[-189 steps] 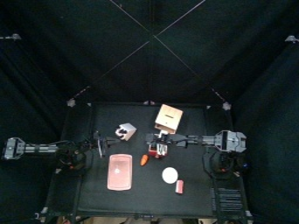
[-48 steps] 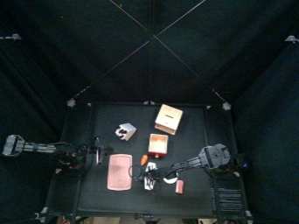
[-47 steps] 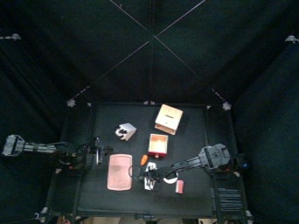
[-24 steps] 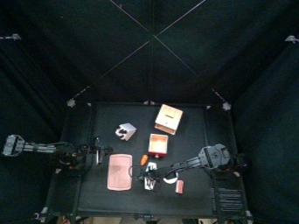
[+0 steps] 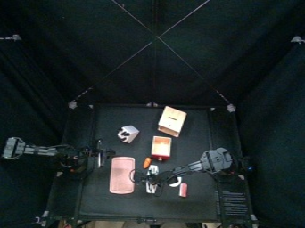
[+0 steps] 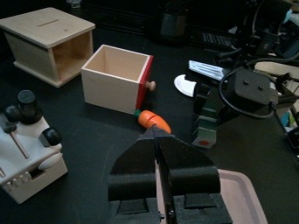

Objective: Put sushi roll below carrot

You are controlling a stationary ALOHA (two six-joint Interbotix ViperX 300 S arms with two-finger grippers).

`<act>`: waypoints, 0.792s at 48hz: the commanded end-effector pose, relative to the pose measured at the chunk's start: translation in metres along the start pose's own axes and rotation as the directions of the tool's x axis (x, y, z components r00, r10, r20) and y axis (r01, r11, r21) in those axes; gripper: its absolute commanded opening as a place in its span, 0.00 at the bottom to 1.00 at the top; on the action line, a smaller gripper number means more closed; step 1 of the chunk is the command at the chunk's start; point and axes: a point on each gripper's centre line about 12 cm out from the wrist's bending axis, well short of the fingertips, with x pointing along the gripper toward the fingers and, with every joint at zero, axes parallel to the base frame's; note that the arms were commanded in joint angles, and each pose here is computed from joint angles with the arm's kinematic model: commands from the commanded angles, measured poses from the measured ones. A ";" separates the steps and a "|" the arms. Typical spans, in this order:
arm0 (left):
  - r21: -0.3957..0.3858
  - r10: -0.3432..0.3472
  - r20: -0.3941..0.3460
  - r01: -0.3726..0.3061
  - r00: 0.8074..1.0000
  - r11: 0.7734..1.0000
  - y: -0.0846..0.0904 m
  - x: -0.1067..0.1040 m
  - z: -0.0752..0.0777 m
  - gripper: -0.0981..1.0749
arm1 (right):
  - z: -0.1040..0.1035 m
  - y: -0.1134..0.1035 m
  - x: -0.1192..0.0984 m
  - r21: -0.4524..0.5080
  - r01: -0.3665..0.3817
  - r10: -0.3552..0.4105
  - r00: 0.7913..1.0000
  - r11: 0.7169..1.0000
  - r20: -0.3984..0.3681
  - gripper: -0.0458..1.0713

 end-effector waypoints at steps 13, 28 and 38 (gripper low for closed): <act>0.005 0.001 0.015 -0.001 1.000 1.000 0.000 0.001 0.005 0.30 | 0.015 0.008 -0.024 -0.009 0.004 -0.004 1.000 1.000 0.024 0.87; 0.006 0.004 0.019 -0.004 1.000 1.000 0.000 0.001 0.007 0.30 | 0.013 0.003 -0.039 -0.003 0.003 -0.003 0.999 1.000 0.043 0.87; 0.005 0.021 0.024 -0.021 0.999 1.000 0.003 0.001 0.008 0.30 | 0.016 -0.001 -0.048 0.001 0.007 -0.007 0.996 1.000 0.087 0.87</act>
